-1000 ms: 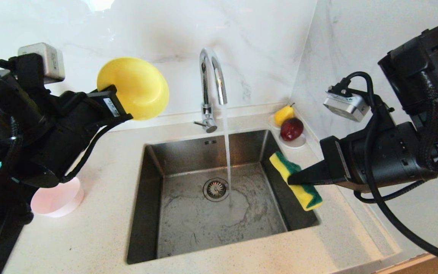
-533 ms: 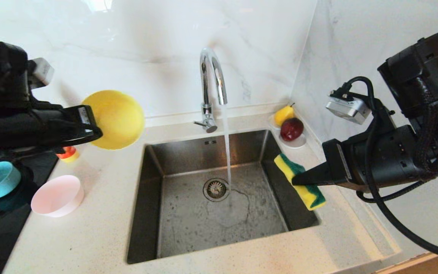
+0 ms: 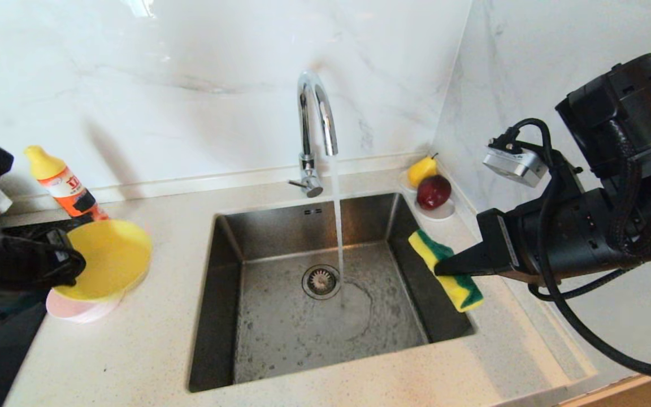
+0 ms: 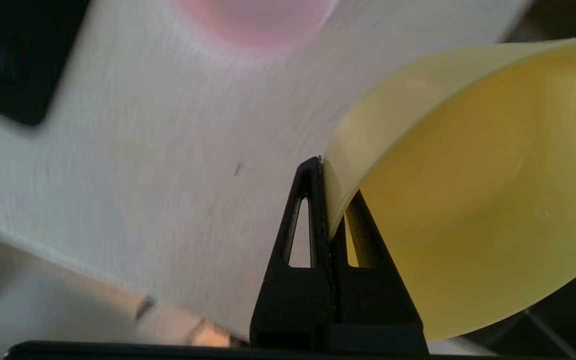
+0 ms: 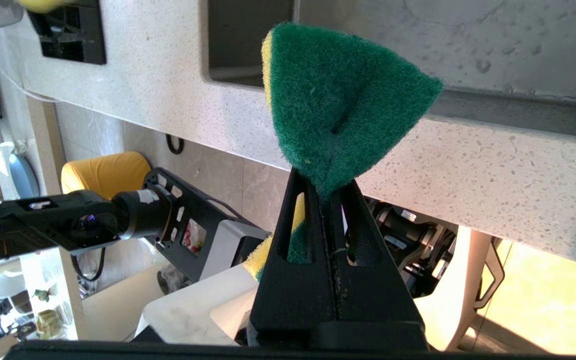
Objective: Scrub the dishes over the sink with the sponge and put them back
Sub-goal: Place the bowl on the table
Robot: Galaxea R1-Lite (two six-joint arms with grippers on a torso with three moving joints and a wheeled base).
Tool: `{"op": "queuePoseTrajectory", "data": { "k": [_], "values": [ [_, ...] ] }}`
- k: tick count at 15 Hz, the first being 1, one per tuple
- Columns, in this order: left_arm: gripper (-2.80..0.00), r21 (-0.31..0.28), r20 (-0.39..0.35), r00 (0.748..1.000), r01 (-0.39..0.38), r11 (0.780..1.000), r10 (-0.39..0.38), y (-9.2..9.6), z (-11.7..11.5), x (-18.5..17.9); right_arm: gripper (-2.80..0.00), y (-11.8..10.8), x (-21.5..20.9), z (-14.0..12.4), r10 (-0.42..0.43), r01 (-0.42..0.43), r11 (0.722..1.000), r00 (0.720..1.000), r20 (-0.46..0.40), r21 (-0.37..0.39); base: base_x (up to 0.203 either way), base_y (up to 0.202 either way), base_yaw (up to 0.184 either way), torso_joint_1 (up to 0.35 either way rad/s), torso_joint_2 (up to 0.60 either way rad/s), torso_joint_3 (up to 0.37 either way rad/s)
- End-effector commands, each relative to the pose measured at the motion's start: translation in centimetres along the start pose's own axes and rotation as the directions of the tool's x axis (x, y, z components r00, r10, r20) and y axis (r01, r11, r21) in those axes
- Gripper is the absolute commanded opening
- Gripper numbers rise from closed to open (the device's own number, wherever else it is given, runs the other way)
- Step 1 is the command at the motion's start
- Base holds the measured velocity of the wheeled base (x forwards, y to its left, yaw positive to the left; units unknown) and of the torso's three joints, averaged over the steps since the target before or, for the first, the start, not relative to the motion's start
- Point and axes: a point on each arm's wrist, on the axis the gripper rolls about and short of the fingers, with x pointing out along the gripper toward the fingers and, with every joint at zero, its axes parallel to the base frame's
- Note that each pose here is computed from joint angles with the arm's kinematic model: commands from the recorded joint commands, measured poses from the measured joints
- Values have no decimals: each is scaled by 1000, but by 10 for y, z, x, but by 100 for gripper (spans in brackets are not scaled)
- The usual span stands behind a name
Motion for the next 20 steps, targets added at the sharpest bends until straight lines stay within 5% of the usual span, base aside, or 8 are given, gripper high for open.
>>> {"op": "queuePoseTrajectory", "data": {
  "k": [1, 5, 11, 17, 20],
  "values": [
    [-280, -32, -99, 992, -78, 996, 74, 13, -18, 21, -280, -2, 4, 0, -8, 9, 1000, 1000, -15, 9, 0, 0, 0, 0, 0, 0],
    [-280, -109, -171, 975, -163, 981, 143, 32, -31, 45, -280, -1, 3, 1, -4, 4, 1000, 1000, -9, 8, 0, 0, 0, 0, 0, 0],
    [-280, -114, -238, 944, -262, 958, 230, 46, -45, 79, -280, -1, 4, 1, -1, 1, 1000, 1000, -12, 7, 0, 0, 0, 0, 0, 0],
    [-280, -167, -241, 937, -297, 940, 253, 58, -44, 103, -280, -1, 4, 1, 0, 0, 1000, 1000, -12, 7, 0, 0, 0, 0, 0, 0],
    [-280, -225, -191, 969, -196, 954, 154, 59, -34, 110, -280, -1, 4, 1, 0, 0, 1000, 1000, -13, 7, 0, 0, 0, 0, 0, 0]
  ]
}}
